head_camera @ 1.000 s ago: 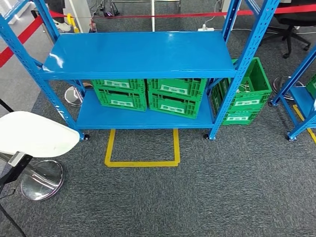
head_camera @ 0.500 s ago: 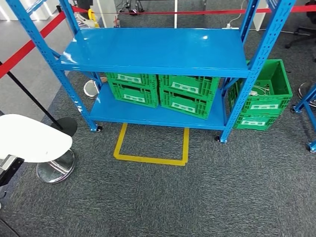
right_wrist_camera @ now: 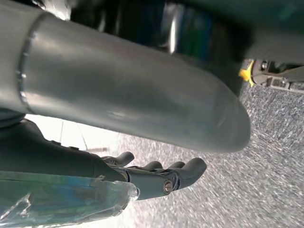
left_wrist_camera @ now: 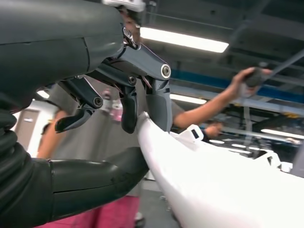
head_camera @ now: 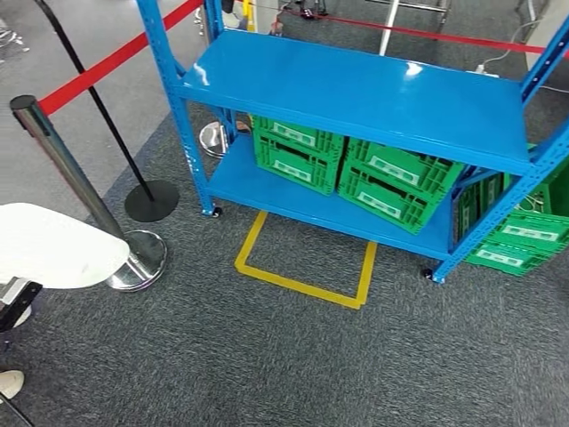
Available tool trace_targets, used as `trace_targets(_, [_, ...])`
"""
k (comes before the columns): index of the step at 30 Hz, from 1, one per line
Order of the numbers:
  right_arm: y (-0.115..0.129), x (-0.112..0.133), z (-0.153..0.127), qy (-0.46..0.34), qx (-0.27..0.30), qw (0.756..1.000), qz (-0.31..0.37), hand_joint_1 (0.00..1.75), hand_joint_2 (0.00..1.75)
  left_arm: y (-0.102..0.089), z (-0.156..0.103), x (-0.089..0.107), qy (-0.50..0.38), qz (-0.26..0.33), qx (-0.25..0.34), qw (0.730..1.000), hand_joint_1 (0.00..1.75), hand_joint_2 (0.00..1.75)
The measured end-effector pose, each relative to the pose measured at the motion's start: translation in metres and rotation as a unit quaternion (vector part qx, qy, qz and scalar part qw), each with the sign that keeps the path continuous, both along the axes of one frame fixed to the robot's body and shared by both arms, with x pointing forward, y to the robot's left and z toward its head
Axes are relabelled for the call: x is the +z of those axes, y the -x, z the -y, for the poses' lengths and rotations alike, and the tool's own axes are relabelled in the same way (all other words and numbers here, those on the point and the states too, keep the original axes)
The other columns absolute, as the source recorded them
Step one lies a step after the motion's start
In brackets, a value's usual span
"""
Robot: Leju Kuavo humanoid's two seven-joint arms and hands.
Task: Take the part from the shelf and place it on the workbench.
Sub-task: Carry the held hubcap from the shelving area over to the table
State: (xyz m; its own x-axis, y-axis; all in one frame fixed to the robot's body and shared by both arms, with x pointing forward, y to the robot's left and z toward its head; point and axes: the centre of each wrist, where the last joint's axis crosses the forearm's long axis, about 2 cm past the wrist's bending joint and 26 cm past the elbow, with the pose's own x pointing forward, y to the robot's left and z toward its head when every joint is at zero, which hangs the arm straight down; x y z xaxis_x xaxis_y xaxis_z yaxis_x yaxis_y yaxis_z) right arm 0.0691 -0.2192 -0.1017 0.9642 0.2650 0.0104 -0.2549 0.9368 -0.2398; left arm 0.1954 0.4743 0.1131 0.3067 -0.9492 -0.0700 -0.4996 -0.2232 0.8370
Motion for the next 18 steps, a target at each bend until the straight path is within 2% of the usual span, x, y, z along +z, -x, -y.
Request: trace_targets(18, [0.0000,0.0002,-0.0013,-0.002,-0.001,1.000,-0.006,0.00,0.00,-0.0027,-0.0030,0.0020,-0.004,0.003,0.000,1.000,1.75,1.75])
